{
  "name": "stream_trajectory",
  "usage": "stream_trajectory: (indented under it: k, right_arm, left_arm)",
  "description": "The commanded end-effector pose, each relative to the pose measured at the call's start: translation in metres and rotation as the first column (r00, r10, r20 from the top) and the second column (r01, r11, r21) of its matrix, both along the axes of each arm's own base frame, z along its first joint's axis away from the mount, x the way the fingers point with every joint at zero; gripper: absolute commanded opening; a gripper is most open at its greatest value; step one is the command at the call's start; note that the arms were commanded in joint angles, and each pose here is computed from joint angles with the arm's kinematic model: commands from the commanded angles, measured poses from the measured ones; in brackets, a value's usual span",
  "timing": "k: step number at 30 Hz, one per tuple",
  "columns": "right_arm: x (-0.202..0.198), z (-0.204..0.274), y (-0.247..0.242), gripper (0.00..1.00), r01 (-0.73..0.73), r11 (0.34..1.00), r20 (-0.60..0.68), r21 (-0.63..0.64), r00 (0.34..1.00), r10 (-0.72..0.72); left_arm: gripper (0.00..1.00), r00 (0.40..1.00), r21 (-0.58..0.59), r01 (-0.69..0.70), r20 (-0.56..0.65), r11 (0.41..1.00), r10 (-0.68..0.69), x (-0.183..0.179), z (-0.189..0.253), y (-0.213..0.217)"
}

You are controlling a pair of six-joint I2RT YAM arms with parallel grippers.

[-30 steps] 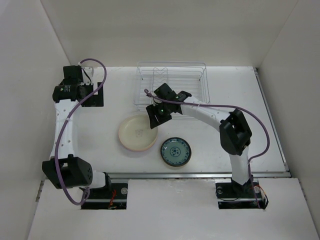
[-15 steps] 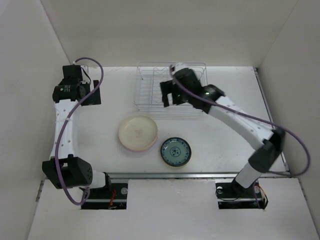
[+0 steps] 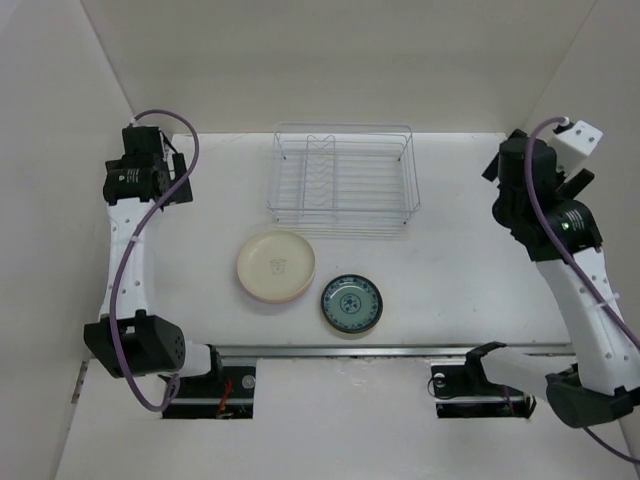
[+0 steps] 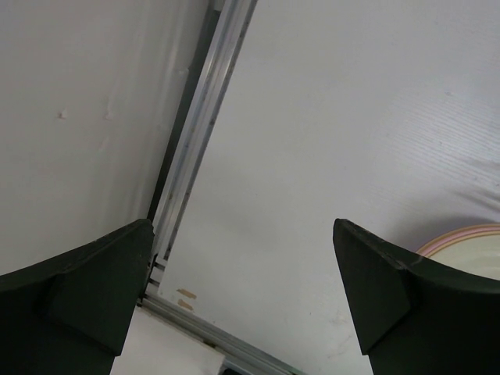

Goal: Unload the plates from the dish rack

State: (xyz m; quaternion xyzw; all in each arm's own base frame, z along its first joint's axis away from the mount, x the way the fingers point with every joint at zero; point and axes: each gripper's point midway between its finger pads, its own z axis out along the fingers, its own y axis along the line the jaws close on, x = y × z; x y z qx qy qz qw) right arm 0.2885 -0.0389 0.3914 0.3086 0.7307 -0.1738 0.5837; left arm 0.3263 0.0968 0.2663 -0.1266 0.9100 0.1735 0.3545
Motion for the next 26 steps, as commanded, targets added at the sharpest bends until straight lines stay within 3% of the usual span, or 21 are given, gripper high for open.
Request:
stream_trajectory:
  k: [1, 9, 26]
  right_arm:
    - [-0.024, 0.017, -0.006, 1.0, -0.023, 0.999, 0.076, 0.041, 0.997, 0.02]
    - [-0.032, -0.001, -0.007, 1.0, -0.04, 0.999, -0.025, 0.008, 0.999, 0.04]
    - [-0.015, -0.024, 0.003, 1.0, -0.066, 0.998, -0.087, 0.005, 0.994, 0.066]
  left_arm:
    - [1.0, 0.993, 0.016, -0.045, 0.109, 0.999, 0.043, 0.008, 0.032, 0.006]
    - [1.0, 0.992, -0.035, 0.003, 0.13, 0.999, 0.001, 0.018, 0.035, -0.005]
    - [1.0, 0.995, -0.055, 0.006, 0.098, 0.998, -0.001, 0.018, 0.021, -0.008]
